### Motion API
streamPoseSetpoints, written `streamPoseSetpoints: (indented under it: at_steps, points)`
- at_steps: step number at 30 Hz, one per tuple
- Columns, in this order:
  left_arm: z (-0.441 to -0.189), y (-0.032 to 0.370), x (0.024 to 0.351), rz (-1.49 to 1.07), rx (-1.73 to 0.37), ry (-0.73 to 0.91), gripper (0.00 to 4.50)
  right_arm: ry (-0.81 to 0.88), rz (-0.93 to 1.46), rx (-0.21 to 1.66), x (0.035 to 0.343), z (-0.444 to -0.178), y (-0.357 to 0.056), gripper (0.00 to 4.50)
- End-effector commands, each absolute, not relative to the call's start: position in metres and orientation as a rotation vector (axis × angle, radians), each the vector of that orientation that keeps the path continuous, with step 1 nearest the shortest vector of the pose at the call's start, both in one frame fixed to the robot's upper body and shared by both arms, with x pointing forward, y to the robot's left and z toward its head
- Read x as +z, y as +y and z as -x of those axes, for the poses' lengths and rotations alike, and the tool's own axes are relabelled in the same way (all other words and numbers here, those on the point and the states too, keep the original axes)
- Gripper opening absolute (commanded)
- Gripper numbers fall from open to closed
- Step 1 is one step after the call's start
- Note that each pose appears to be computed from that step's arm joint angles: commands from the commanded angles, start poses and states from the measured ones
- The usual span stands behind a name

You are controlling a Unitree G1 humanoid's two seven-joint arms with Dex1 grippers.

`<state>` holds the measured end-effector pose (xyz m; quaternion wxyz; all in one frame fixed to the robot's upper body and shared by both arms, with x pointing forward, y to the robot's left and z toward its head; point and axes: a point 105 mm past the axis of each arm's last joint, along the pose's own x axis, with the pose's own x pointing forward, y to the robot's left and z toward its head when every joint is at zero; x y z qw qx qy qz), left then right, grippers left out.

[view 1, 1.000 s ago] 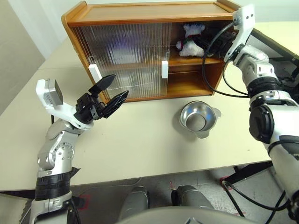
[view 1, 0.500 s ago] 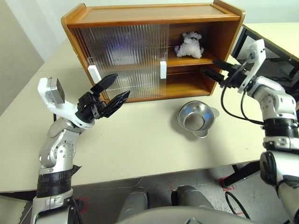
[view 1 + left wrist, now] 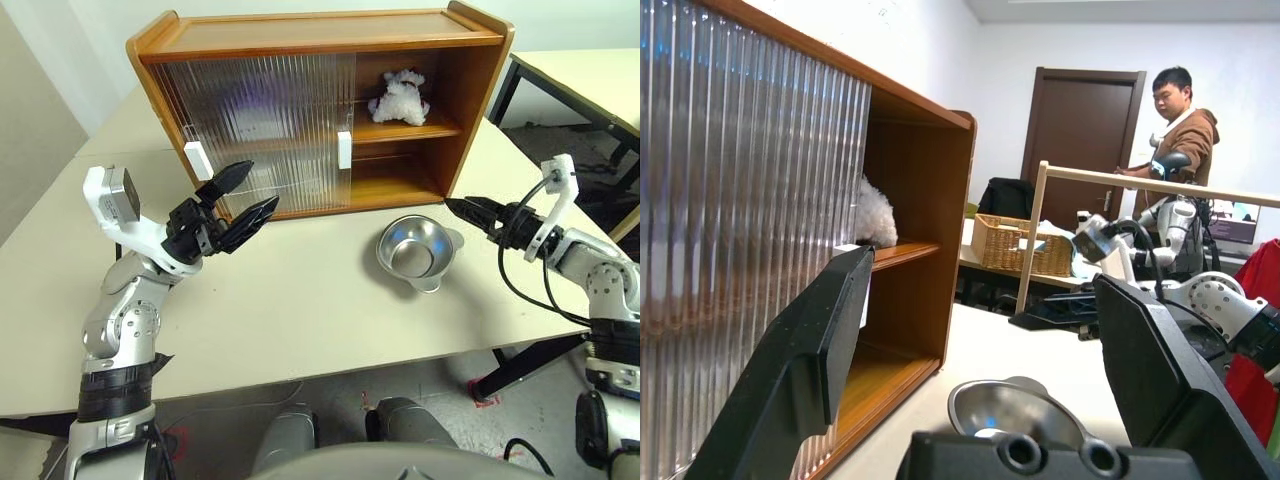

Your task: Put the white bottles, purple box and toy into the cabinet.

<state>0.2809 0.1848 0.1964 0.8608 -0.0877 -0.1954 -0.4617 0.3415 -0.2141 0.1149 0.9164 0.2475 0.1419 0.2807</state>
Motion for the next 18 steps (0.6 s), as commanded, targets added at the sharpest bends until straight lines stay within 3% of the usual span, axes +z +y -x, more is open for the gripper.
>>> streamPoseSetpoints:
  at_steps: [1,9,18]
  points:
    - [-0.281,0.187,0.197,0.177,-0.967,-0.403,4.5,0.355,-0.626,0.508,0.101,-0.338,-0.222,4.46]
    - [-0.281,0.187,0.197,0.176,-0.963,-0.402,4.5,0.444,-0.836,0.403,0.087,-0.334,-0.245,4.46]
    - [-0.282,0.186,0.198,0.175,-0.97,-0.402,4.5,0.513,-1.097,0.445,0.076,-0.321,-0.235,4.46]
